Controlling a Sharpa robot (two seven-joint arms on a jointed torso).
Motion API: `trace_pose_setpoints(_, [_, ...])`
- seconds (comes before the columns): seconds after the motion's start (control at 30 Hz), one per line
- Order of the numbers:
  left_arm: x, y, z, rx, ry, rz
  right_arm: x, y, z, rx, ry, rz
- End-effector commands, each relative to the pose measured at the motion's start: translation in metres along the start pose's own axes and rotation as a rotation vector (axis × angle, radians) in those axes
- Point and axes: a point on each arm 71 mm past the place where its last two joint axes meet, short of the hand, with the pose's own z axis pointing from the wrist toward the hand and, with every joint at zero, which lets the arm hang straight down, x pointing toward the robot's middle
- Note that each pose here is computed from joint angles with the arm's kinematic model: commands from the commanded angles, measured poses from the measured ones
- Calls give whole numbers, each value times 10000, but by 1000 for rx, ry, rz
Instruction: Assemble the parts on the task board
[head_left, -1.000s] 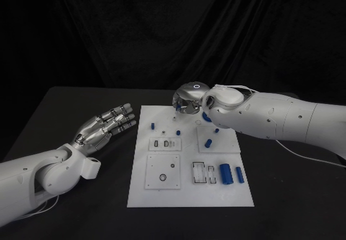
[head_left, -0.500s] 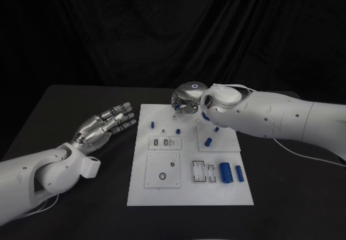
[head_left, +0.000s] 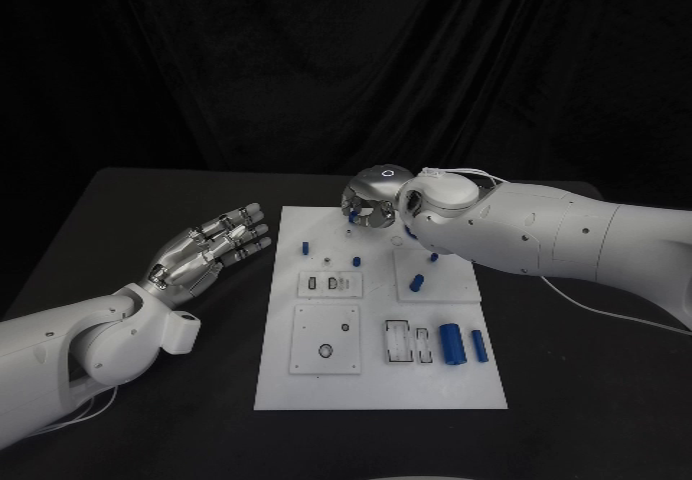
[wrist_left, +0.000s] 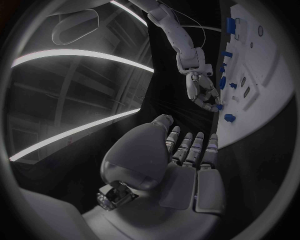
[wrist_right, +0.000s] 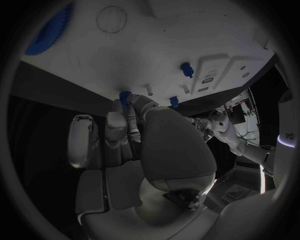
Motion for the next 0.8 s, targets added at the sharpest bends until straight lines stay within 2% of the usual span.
trace_pose_setpoints(0.03, [14,-162,-5,227,12,-11,53,0,2,11,45,-1])
trace_pose_setpoints(0.27, [1,-161,-7,225,11,-10,70,-18,-16,20,52,1])
trace_pose_setpoints(0.47, [-17,-168,-26,225,6,-7,18,-75,-83,20,-24,7])
trace_pose_setpoints(0.57, [-32,-175,-44,225,2,-4,-95,-145,-172,24,-86,8])
trace_pose_setpoints(0.67, [-49,-183,-63,224,-3,-1,-239,-228,-274,35,-125,5])
trace_pose_setpoints(0.8, [-67,-192,-86,223,-10,3,-381,-344,-428,62,-126,0])
